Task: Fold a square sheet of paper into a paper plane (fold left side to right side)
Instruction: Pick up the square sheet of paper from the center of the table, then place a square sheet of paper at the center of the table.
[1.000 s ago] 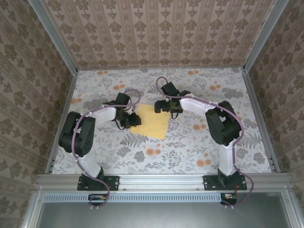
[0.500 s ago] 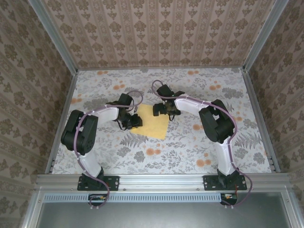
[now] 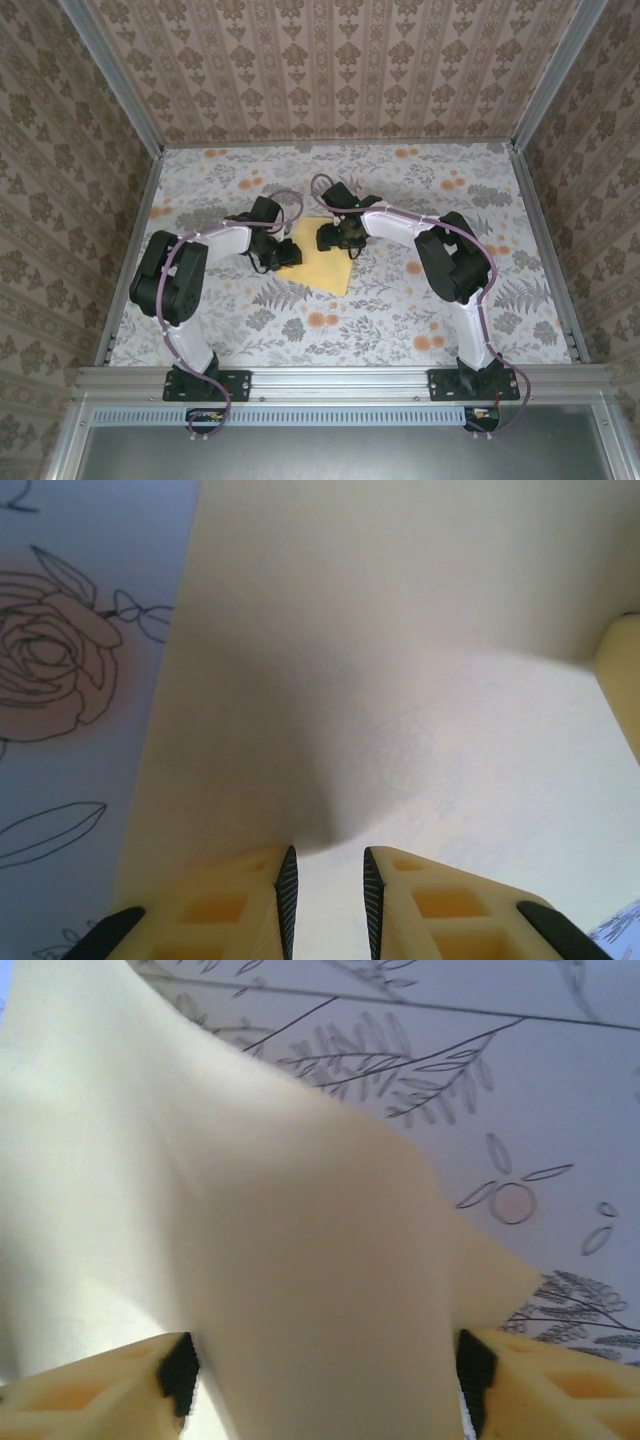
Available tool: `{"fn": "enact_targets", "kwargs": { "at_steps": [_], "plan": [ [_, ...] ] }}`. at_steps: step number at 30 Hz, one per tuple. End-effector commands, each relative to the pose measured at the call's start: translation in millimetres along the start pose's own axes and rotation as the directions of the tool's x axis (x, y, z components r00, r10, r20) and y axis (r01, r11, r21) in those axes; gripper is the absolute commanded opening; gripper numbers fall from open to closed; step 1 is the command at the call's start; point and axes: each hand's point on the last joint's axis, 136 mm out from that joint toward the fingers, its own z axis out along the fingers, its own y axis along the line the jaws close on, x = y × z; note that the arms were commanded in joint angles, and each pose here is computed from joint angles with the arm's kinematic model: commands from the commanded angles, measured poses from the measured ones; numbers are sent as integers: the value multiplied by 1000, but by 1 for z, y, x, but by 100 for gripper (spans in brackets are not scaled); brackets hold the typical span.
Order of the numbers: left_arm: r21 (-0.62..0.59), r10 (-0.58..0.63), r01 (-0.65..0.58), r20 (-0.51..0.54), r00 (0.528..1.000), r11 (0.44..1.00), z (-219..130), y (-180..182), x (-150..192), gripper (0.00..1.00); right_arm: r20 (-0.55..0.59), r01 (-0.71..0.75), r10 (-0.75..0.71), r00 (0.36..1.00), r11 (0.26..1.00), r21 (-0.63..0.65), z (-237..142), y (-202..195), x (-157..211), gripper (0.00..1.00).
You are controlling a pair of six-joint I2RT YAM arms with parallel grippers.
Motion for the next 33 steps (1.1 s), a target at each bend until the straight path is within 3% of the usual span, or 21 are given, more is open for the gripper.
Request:
{"fn": "enact_targets", "kwargs": {
  "at_steps": [1, 8, 15, 19, 24, 28, 33],
  "plan": [
    [61, 8, -11, 45, 999, 998, -12, -11, -9, 28, -34, 14, -16, 999, 998, -64, -16, 16, 7, 56],
    [184, 45, -85, 215, 976, 979, -64, -24, -34, 47, 65, 47, -32, 997, 967, -250, -56, 39, -10, 29],
    [357, 61, -247, 458, 887, 901, -139, -43, -54, 64, 194, 148, -59, 979, 861, -487, -132, 47, -24, 25],
    [419, 116, -443, 609, 784, 793, -191, -77, -56, 78, 298, 257, -82, 951, 743, -618, -197, 49, -24, 25],
    [445, 195, -665, 724, 661, 600, -247, -127, -44, 87, 405, 419, -171, 898, 612, -671, -266, 59, -8, 26],
    [433, 266, -760, 755, 600, 485, -269, -158, -32, 89, 474, 507, -203, 857, 499, -703, -310, 74, 4, 26],
    [422, 338, -820, 763, 552, 386, -280, -186, -18, 90, 560, 597, -217, 799, 395, -698, -355, 89, 16, 26]
  ]
}}
